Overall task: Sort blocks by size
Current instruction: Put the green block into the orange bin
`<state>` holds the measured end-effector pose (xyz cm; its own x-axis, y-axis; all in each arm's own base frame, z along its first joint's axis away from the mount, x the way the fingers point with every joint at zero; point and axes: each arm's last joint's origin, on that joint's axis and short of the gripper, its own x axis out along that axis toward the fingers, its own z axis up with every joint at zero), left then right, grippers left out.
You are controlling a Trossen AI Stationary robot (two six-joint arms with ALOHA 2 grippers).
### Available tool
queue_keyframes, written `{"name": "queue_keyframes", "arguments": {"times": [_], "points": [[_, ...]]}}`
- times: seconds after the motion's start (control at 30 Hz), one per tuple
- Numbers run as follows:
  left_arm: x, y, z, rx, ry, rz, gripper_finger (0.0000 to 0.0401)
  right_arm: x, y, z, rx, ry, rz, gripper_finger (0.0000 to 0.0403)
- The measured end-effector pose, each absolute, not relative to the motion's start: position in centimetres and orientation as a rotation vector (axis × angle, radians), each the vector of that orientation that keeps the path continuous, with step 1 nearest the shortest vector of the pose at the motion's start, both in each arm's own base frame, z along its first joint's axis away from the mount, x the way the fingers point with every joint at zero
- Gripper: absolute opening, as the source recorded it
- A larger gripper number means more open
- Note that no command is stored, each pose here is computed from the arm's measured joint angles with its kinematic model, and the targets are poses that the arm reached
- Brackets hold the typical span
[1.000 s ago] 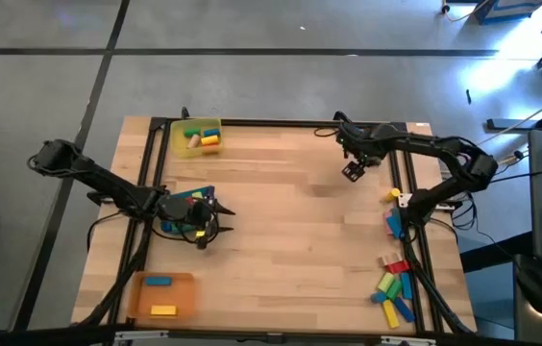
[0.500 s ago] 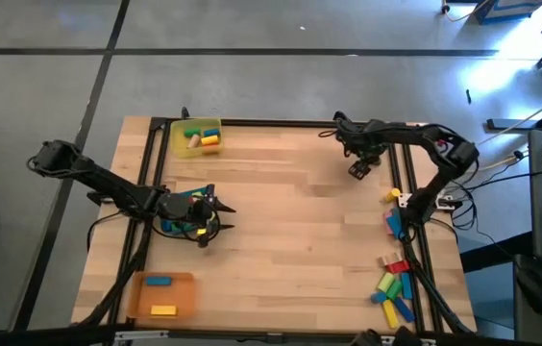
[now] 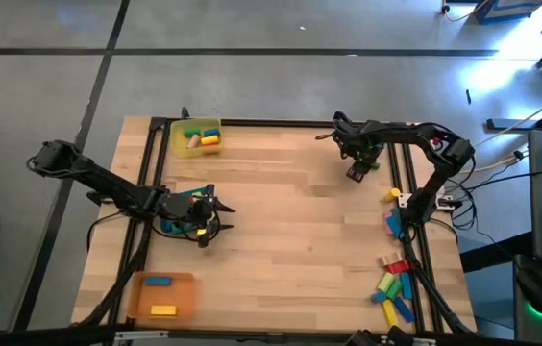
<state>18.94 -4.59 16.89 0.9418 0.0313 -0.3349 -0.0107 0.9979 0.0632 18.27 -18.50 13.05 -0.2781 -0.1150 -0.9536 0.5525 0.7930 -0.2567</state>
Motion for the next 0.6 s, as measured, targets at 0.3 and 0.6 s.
{"name": "queue_keyframes", "arguments": {"times": [0.3, 0.6], "points": [[18.9, -4.6, 16.9, 0.058, 0.341, 0.022, 0.0196, 18.4, -18.1, 13.0, 0.383, 1.737, -0.636, 0.0063], [18.9, -4.6, 16.9, 0.051, 0.34, 0.023, 0.0196, 20.2, -15.2, 15.4, 0.366, 1.609, -0.6, 0.0066]]}}
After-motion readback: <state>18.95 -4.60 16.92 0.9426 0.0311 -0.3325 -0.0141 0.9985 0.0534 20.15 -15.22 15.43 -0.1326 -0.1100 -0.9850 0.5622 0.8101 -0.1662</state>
